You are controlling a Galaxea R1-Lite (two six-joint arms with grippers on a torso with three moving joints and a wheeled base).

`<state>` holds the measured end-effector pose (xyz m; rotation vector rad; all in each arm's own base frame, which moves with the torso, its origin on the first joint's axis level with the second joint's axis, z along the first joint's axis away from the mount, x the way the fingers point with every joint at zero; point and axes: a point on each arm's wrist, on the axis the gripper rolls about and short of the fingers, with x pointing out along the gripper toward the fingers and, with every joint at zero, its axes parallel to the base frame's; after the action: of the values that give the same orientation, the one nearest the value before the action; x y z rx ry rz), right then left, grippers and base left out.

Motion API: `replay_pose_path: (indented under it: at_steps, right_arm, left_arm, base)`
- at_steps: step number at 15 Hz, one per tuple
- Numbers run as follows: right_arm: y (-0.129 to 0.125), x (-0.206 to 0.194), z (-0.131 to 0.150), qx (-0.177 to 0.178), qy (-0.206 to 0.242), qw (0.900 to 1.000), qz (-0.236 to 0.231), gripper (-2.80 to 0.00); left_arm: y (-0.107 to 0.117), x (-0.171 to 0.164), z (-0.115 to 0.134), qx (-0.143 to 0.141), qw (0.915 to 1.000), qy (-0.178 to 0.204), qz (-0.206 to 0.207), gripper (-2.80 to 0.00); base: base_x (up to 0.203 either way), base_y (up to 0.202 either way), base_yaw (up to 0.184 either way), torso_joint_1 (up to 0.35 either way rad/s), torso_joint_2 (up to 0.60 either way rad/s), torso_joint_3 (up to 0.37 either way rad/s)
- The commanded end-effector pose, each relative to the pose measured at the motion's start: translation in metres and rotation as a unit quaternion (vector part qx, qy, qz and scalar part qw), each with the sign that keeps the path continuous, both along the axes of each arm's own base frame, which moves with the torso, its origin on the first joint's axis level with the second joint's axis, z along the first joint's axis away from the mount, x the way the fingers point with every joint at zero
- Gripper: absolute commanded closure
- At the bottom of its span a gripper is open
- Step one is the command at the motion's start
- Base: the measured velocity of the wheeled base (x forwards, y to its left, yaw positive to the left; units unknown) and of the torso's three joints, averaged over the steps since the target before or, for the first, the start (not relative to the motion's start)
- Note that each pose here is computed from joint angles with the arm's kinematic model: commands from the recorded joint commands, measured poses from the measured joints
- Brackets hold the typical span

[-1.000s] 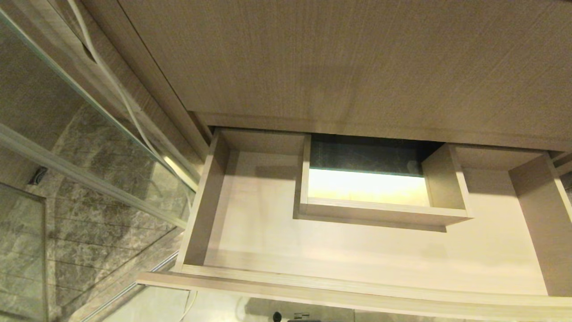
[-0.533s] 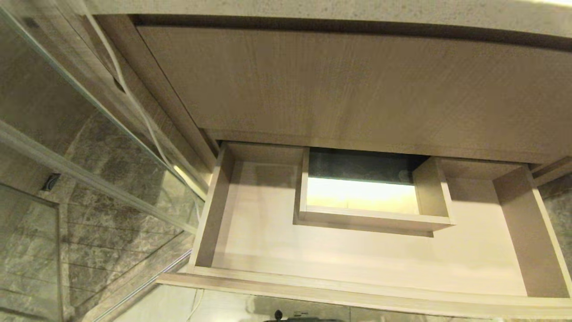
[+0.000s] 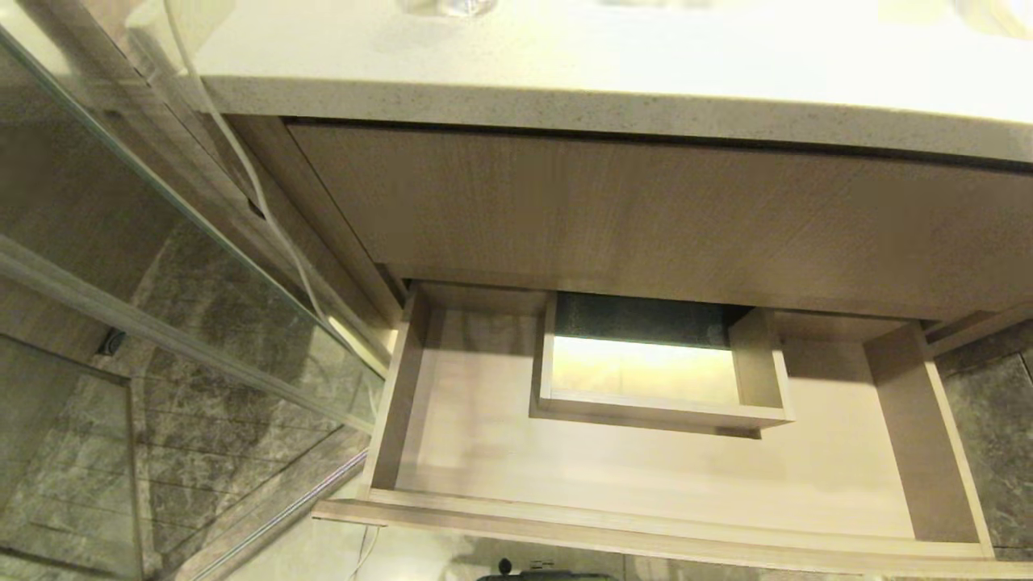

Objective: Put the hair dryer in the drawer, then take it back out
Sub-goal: Pick up the hairdryer

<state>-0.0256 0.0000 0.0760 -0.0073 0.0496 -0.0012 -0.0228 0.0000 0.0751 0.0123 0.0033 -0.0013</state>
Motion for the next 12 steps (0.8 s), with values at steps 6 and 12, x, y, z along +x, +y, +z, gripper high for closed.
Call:
replay_pose_path:
  at_steps: [6, 12]
  right_arm:
    - [0.0, 0.0, 0.0, 0.001, 0.001, 1.0, 0.0, 0.0]
    - [0.0, 0.0, -0.0002, 0.001, 0.002, 1.0, 0.0, 0.0]
  left_arm:
    - [0.0, 0.0, -0.0002, 0.0, 1.0, 0.001, 0.0, -2.8]
    - [0.0, 0.0, -0.0003, -0.001, 1.0, 0.001, 0.0, -2.8]
  base:
    - [0.0, 0.0, 0.0, 0.299, -0.54, -0.253]
    - [0.0, 0.0, 0.0, 0.314, -0.6, -0.285]
